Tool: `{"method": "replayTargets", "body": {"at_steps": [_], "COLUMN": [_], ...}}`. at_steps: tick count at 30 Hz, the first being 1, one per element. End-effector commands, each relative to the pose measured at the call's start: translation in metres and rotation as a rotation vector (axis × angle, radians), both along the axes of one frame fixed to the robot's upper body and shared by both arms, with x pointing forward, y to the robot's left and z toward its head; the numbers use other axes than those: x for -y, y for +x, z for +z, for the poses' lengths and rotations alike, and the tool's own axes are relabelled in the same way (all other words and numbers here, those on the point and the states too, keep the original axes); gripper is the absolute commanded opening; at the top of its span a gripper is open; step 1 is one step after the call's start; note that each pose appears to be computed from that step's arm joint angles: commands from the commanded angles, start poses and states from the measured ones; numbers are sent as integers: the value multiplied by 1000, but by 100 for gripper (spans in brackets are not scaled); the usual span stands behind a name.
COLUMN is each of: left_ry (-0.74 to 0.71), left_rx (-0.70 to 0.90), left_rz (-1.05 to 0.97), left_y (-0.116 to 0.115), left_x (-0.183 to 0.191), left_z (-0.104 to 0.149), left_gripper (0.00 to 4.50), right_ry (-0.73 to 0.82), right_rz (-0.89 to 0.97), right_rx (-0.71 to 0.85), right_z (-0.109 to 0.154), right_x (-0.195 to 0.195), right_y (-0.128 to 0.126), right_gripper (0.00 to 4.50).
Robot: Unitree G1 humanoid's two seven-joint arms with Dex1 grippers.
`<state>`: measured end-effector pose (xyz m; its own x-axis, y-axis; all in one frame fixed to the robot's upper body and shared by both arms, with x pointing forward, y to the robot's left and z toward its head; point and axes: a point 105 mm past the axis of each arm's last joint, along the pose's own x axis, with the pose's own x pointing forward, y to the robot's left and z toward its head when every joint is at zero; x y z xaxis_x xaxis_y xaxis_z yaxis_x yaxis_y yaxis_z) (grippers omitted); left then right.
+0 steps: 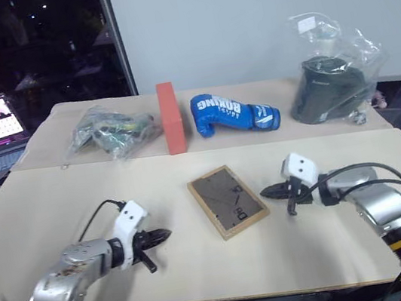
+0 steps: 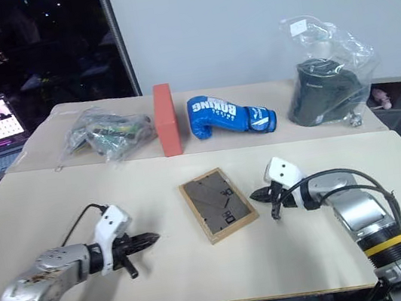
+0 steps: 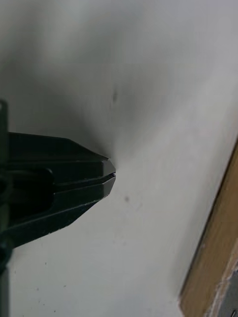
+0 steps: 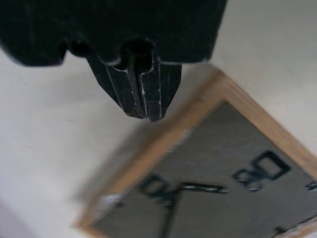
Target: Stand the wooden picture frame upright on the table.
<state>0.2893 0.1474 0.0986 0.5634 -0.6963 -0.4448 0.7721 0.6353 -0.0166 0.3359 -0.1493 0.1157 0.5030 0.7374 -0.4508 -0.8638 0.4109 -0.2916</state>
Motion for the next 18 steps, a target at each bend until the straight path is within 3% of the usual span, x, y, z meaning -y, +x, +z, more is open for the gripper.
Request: {"method": "replayTargets", "body": {"at_steps": [1, 11, 18], "left_ry": [3, 102, 93], "left_rx": [59, 47, 51], "left_rz": [-43, -74, -68], "left_y": [9, 5, 8], "left_x": [22, 3, -1], "left_z": [7, 1, 5], "left_gripper": [0, 0, 0], "right_ry": [51, 139, 149], "right_rz": [62, 101, 119], "right_rx": [-2, -64, -98], "right_z": [7, 9, 2], "right_x": [-14, -36, -44], "right_y": [-12, -30, -34], "right_gripper": [8, 8, 8]}}
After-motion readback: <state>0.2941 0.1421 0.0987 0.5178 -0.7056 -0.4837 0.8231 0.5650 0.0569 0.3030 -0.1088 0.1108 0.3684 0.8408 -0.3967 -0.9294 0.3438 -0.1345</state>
